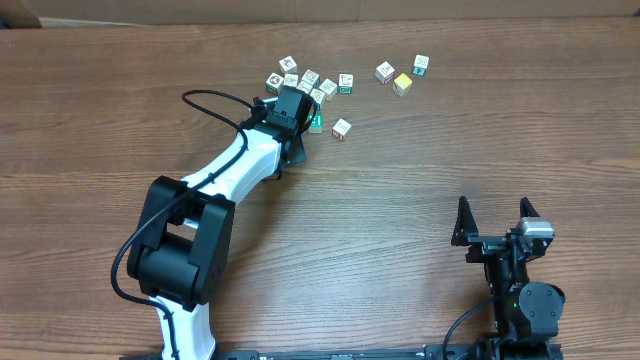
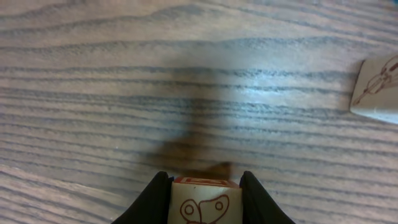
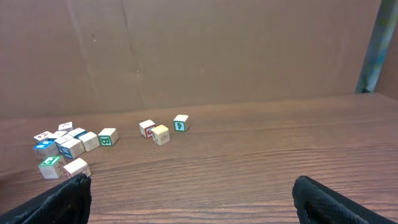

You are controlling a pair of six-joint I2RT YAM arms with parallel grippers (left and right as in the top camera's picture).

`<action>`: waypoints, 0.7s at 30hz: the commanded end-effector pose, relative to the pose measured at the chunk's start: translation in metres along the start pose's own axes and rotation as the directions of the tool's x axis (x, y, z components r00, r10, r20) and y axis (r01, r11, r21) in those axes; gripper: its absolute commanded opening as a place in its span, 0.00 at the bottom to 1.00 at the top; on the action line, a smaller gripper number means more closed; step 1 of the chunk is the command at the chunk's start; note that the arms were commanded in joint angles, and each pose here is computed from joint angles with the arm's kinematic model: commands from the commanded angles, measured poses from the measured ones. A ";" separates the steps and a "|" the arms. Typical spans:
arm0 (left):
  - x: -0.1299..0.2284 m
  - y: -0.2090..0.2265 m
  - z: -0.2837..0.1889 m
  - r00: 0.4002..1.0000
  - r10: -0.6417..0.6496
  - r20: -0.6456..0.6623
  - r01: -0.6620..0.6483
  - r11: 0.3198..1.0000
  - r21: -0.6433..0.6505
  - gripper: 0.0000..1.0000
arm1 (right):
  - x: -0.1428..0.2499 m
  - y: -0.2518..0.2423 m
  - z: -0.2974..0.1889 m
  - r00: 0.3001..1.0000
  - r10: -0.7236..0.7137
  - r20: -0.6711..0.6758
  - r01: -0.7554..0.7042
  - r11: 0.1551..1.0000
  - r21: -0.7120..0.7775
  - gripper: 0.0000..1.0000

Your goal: Form a horizontal line

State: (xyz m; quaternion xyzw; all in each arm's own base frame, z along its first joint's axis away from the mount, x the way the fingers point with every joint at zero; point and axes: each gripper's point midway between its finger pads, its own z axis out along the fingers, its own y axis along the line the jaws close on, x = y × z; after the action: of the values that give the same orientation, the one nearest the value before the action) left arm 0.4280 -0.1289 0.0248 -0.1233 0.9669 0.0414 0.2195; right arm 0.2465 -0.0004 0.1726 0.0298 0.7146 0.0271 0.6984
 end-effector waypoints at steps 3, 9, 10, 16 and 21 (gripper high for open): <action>-0.018 -0.004 -0.016 0.997 -0.023 0.070 0.021 1.000 0.022 0.17 | 0.003 0.002 0.000 1.000 -0.004 0.000 0.004 1.000 -0.009 1.00; -0.016 -0.003 -0.016 0.994 0.085 0.065 -0.086 0.996 0.011 0.27 | 0.003 0.002 0.000 1.000 -0.004 0.000 0.004 1.000 -0.009 1.00; -0.016 -0.002 -0.016 0.993 0.100 0.063 -0.101 0.995 0.009 0.25 | 0.003 0.002 0.000 1.000 -0.004 0.000 0.004 1.000 -0.009 1.00; -0.012 -0.004 -0.014 0.991 0.122 0.048 -0.122 0.992 0.015 0.19 | 0.003 0.002 0.000 1.000 -0.004 0.000 0.004 1.000 -0.009 1.00; -0.005 -0.004 -0.005 0.992 0.128 0.023 -0.128 0.992 0.016 0.22 | 0.003 0.002 0.000 1.000 -0.004 0.000 0.004 1.000 -0.009 1.00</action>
State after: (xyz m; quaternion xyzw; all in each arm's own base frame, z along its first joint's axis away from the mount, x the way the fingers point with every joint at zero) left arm 0.4306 -0.1301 0.0257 -0.0701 0.9712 0.0505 0.2222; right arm 0.2465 -0.0003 0.1726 0.0296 0.7146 0.0272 0.6984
